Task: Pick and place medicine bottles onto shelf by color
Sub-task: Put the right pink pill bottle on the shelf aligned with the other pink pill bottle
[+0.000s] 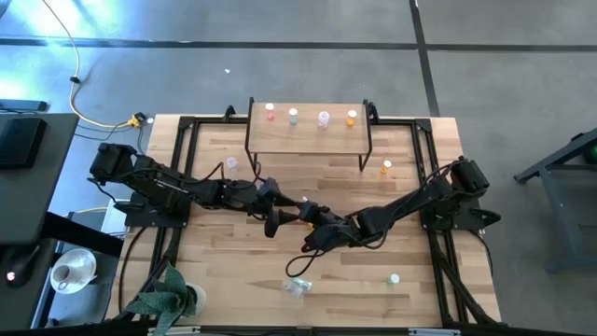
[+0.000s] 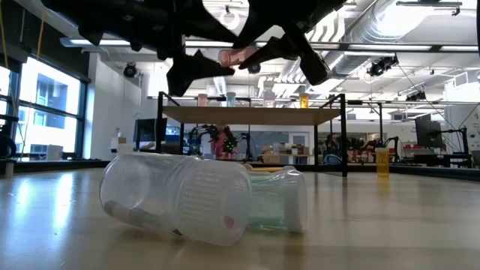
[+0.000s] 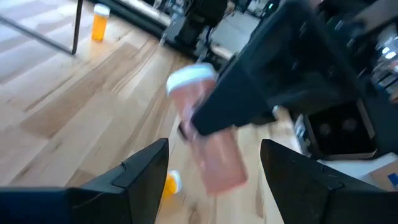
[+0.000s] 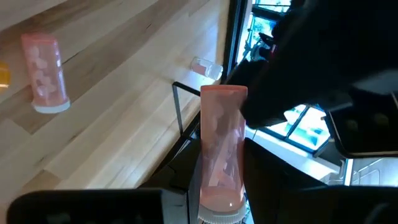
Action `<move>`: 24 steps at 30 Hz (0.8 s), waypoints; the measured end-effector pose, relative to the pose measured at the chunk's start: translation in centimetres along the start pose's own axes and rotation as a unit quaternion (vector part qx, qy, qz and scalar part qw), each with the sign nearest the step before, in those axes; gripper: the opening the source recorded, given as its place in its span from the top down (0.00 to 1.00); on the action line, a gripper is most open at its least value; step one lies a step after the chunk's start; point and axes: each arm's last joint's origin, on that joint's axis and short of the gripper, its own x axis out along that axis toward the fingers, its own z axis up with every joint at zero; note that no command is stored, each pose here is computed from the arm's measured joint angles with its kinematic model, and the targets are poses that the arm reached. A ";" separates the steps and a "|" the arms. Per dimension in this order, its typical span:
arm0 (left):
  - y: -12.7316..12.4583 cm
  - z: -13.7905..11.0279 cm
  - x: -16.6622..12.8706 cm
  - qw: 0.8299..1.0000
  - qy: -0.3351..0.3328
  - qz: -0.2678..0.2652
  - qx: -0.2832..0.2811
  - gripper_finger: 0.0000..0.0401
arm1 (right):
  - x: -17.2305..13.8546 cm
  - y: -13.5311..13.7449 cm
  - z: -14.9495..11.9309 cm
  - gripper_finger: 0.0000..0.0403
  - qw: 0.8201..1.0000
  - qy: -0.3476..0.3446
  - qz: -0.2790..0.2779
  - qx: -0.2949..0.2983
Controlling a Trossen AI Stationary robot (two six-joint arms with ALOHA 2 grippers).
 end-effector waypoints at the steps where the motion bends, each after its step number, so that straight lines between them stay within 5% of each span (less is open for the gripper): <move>1: 0.0 0.1 0.0 1.000 -0.003 -0.001 0.000 0.40 | 0.0 0.0 0.0 0.79 1.000 0.000 -0.001 0.001; 24: 0.1 0.0 0.0 1.000 0.001 0.004 0.012 0.74 | 0.1 -0.1 -0.1 0.79 1.000 0.008 -0.006 -0.008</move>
